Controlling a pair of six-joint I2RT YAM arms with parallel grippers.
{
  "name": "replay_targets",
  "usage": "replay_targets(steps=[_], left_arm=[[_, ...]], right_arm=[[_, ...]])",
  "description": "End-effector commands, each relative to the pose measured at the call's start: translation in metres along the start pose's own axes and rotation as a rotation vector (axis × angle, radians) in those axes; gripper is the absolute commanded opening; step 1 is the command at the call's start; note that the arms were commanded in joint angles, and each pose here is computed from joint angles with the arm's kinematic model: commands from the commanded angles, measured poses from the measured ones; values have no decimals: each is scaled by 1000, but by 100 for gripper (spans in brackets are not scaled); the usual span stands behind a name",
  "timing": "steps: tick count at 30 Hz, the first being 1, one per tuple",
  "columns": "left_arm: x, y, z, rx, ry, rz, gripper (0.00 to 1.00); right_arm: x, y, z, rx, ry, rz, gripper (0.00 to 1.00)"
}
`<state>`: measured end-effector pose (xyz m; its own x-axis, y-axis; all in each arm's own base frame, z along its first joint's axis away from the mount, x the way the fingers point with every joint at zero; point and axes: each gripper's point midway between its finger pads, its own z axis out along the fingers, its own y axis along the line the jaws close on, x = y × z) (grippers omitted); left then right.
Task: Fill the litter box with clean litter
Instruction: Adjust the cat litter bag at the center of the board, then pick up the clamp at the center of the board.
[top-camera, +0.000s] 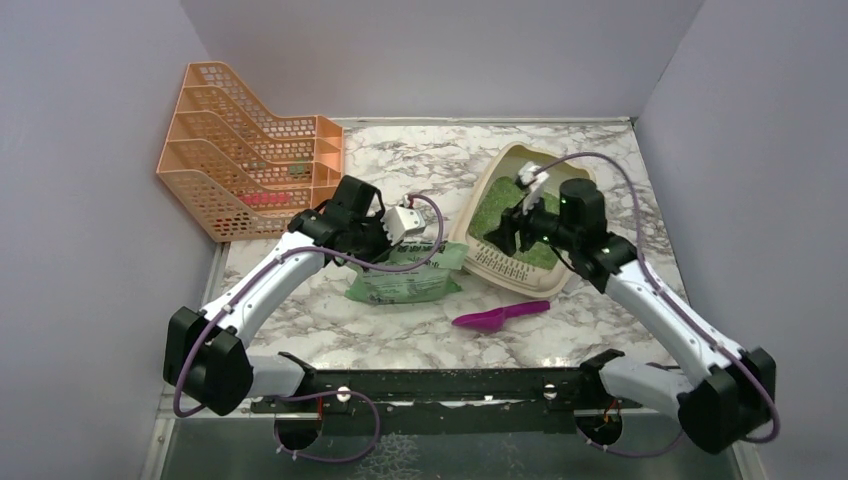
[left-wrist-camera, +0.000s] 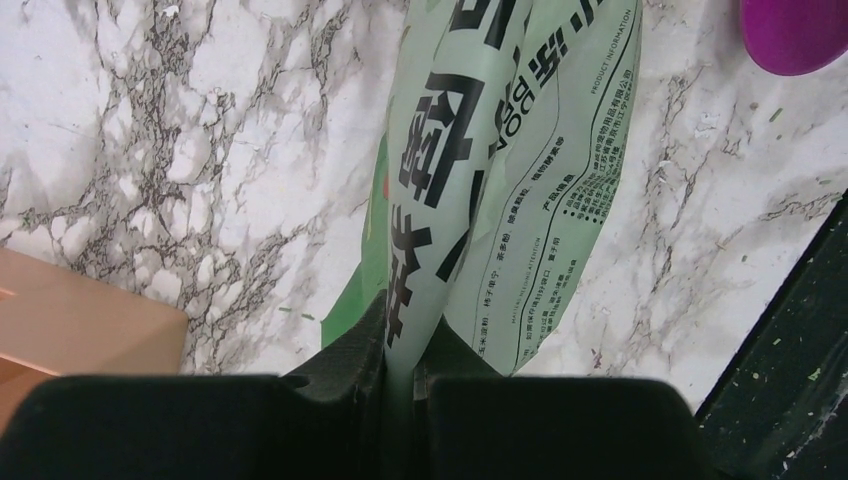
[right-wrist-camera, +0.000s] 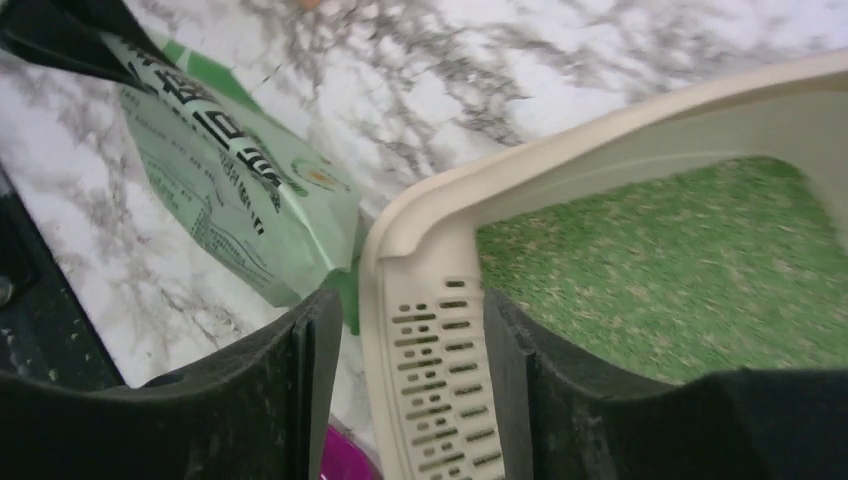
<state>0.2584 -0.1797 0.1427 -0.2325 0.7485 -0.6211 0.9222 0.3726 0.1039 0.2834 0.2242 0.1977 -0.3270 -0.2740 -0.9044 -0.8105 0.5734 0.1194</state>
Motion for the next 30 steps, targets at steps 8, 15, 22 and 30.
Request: replay_targets(steps=[8,15,22,30], left_arm=[[-30,23,-8,-91,-92,-52,24],[-43,33,-3,-96,-103,-109,49],[-57,41,-15,-149,-160,-100,63],[-75,45,-35,-199,-245,-107,82]], right_arm=[[48,-99,-189,1254,-237,671,100],[97,-81,-219,1355,-324,885,95],[127,-75,-197,1321,-258,973,93],[121,-104,-184,1288,-165,959,90]])
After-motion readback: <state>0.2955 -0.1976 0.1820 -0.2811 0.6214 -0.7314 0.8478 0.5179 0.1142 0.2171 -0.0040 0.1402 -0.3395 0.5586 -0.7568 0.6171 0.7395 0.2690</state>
